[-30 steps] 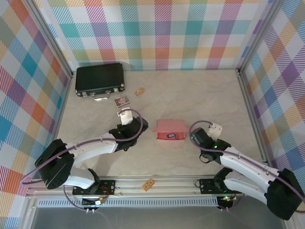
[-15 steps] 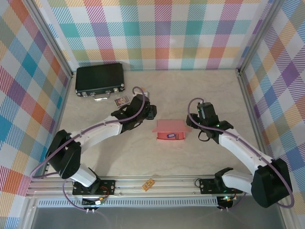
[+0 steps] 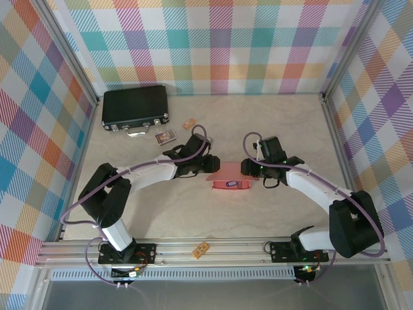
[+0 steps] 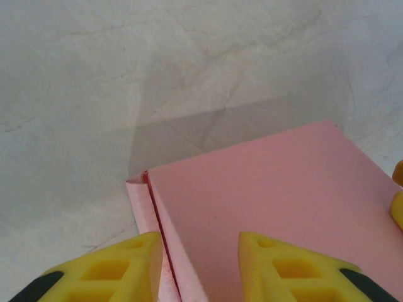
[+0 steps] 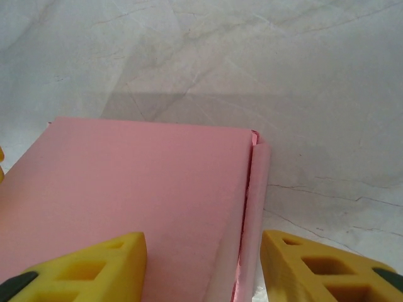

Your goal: Fold the paper box

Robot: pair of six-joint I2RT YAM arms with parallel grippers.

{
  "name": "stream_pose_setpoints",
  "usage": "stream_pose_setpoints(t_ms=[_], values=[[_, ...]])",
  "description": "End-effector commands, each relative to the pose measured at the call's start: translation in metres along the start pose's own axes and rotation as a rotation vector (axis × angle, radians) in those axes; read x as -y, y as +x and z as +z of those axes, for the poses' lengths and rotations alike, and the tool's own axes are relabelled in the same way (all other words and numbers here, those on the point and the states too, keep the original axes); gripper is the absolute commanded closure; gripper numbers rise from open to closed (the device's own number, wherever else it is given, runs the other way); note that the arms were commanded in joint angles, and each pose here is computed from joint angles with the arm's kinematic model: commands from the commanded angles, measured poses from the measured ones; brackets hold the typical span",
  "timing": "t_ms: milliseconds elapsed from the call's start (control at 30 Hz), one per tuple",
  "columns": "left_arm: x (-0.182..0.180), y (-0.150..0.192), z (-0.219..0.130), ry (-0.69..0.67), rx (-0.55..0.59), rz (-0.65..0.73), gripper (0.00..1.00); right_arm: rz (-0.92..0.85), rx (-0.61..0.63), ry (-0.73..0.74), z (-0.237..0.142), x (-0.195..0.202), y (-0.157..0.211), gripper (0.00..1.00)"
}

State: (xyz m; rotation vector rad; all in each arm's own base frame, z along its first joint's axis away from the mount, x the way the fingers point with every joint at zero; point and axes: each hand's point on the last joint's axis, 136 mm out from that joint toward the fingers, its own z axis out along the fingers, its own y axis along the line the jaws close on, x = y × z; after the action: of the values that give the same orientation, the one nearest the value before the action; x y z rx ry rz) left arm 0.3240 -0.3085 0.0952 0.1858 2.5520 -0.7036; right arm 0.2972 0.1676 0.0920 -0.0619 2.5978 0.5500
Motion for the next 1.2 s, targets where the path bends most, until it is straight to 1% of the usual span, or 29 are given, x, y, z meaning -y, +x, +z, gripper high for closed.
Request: stream_pose_setpoints(t_ms=[0,233,400,600,667,767,933,1000,1067,1100,1167], values=[[-0.009,0.018,0.013,0.011,-0.055,-0.051,0.64,0.006,-0.047,0.010,0.009,0.007,0.014,0.49],[-0.018,0.044,0.028,0.002,-0.104,-0.095,0.64,0.032,-0.122,0.049,0.028,0.019,0.034,0.54],[-0.019,0.055,0.032,-0.021,-0.109,-0.108,0.65,0.028,-0.151,0.018,0.039,0.013,0.037,0.58],[-0.033,0.071,0.025,-0.099,-0.099,-0.196,0.67,-0.023,-0.199,-0.019,0.054,0.001,0.032,0.61],[-0.041,0.080,0.020,-0.135,-0.100,-0.241,0.67,-0.061,-0.214,-0.032,0.060,-0.005,0.027,0.61],[-0.045,0.087,0.008,-0.140,-0.077,-0.293,0.66,-0.126,-0.246,-0.043,0.072,-0.014,0.019,0.61],[-0.034,0.099,-0.003,-0.074,-0.069,-0.325,0.62,-0.236,-0.288,-0.041,0.094,-0.031,0.005,0.61],[-0.032,0.103,-0.007,-0.066,-0.073,-0.328,0.61,-0.258,-0.283,-0.018,0.100,-0.034,-0.004,0.60],[-0.033,0.105,-0.012,-0.071,-0.068,-0.328,0.59,-0.260,-0.265,0.004,0.101,-0.036,-0.016,0.56],[-0.034,0.104,-0.016,-0.079,-0.059,-0.326,0.58,-0.261,-0.247,0.021,0.100,-0.036,-0.023,0.54],[-0.039,0.100,-0.027,-0.105,-0.034,-0.317,0.53,-0.263,-0.214,0.044,0.093,-0.037,-0.035,0.52]])
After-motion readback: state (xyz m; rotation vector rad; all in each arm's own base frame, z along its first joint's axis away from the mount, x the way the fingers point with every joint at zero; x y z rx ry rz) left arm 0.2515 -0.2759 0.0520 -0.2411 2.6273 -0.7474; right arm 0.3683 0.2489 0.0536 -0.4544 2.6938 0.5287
